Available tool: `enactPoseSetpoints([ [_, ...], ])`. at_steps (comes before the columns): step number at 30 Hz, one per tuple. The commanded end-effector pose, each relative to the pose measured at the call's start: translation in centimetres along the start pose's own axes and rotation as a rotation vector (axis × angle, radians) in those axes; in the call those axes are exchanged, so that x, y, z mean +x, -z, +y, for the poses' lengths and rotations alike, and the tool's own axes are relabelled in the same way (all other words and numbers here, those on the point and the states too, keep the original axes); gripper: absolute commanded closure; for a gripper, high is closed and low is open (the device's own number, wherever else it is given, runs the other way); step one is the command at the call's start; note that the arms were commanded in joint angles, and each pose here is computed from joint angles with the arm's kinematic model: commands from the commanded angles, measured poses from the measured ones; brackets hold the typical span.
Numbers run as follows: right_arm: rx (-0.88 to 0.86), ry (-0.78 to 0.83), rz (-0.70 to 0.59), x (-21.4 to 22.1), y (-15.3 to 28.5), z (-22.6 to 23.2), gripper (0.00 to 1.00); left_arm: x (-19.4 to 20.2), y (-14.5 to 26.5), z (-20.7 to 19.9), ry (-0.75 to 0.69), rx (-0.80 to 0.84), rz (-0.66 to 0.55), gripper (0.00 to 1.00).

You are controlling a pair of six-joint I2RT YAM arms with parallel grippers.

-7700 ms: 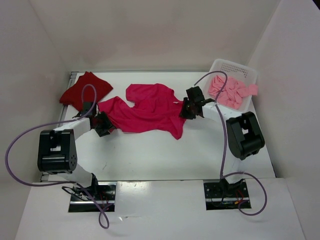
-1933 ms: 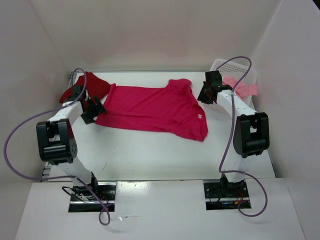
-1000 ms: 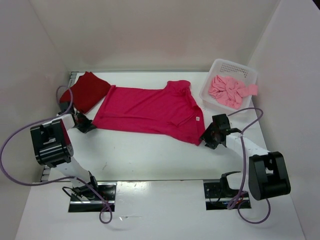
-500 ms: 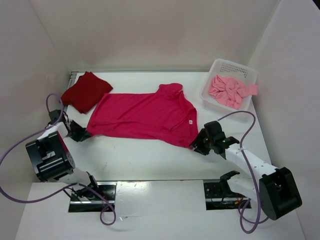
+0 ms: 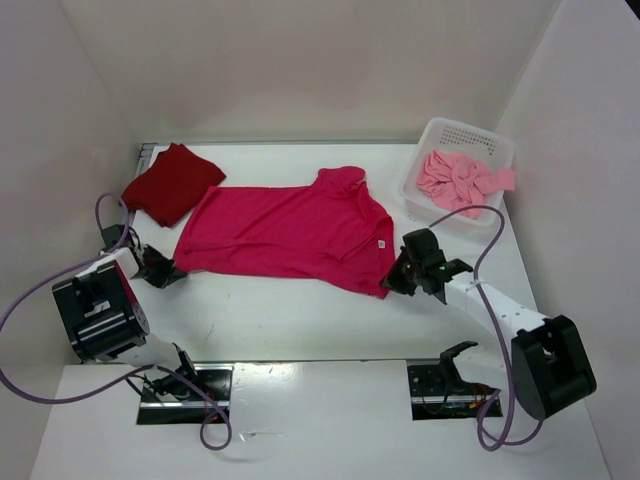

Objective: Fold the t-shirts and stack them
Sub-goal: Fold the flattened tshirt in 1/3 of the way

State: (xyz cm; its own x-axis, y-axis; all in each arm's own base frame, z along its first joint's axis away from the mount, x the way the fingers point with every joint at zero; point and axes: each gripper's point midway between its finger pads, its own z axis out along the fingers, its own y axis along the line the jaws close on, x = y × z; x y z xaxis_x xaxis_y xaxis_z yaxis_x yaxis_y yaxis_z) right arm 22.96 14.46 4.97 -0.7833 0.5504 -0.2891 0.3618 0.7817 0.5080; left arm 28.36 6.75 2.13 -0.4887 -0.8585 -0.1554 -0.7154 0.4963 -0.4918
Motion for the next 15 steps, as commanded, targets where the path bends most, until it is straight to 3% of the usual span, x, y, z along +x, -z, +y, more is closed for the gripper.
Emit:
enactPoseSetpoints([
  [1, 0.002, 0.035, -0.069, -2.6, -0.7, 1.2, 0.94, -1.4, -0.5, -0.4, -0.014, 0.006, -0.031, 0.96],
  [4, 0.035, 0.044, -0.073, -2.9, -1.7, 0.9, 0.95, -1.4, -0.8, -0.2, -0.017, -0.002, -0.019, 1.00],
  [6, 0.057, 0.055, -0.056, -2.7, -0.9, 0.6, 0.90, -1.4, -0.8, -0.2, -0.017, -0.002, -0.019, 1.00],
  [7, 0.047, 0.055, -0.063, -2.8, -0.3, 0.8, 0.86, -1.4, -0.8, -0.2, -0.017, -0.002, -0.019, 1.00],
  [8, 0.031, 0.044, -0.076, -2.9, 0.5, 1.1, 0.74, -1.4, -0.8, -0.2, -0.017, -0.002, -0.019, 1.00],
  [9, -0.013, 0.014, -0.083, -2.1, 1.6, 1.3, 0.69, -1.6, -0.9, -0.3, -0.021, 0.003, -0.026, 1.00],
  [15, -0.005, -0.060, 0.000, 1.3, 0.0, -1.1, 0.66, -1.6, -0.9, -0.6, -0.024, 0.019, -0.027, 1.00],
])
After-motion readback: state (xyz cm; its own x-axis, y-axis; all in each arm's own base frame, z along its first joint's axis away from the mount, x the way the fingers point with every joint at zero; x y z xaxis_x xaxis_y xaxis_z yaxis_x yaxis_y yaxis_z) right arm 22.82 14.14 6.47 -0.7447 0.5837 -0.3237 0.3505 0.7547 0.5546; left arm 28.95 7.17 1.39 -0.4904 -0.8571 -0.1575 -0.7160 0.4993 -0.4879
